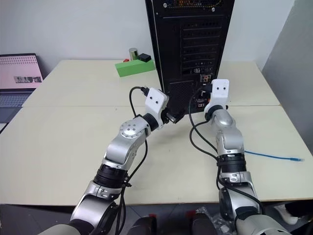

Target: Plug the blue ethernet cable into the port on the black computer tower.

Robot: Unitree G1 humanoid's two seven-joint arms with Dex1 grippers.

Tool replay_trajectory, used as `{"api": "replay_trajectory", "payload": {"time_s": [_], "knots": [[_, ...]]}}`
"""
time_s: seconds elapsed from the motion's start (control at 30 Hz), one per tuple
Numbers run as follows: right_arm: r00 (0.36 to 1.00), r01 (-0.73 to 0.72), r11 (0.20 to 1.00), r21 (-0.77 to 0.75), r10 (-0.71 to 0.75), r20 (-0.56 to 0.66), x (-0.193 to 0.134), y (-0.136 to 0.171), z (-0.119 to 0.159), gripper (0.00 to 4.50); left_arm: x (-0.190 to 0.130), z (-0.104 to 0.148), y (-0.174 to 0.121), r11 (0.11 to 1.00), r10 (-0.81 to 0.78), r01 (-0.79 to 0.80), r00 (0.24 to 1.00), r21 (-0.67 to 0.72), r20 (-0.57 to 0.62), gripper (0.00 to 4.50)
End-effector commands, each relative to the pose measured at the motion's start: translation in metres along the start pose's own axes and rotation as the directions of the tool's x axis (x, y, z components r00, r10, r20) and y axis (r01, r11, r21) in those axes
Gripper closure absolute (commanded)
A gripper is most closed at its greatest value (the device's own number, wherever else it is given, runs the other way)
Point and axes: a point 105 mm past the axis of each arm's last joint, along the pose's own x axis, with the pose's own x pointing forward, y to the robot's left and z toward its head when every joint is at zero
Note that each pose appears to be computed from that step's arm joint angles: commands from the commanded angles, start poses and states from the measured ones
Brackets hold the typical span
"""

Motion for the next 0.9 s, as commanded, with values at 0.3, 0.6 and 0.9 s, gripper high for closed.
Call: {"api": "replay_trajectory", "payload": {"time_s": [0.3, 0.6, 0.9], "knots": [[0.998, -0.020, 1.000, -0.009, 0.021, 0.057, 0.008, 0.007, 0.019, 4.50, -0.002, 0.020, -0.001, 1.000, -0.006, 0.005, 0.997, 0.012, 0.073, 0.16], [0.997, -0.075, 0.996, -0.057, 0.077, 0.031, 0.000, 0.001, 0.012, 3.37, -0.001, 0.023, 0.000, 1.000, -0.008, 0.007, 0.996, 0.013, 0.086, 0.16], [0.992, -0.121, 0.989, -0.086, 0.123, 0.016, -0.020, -0.013, 0.010, 1.63, -0.002, 0.028, 0.000, 1.000, -0.024, 0.024, 0.994, 0.008, 0.109, 0.16]]}}
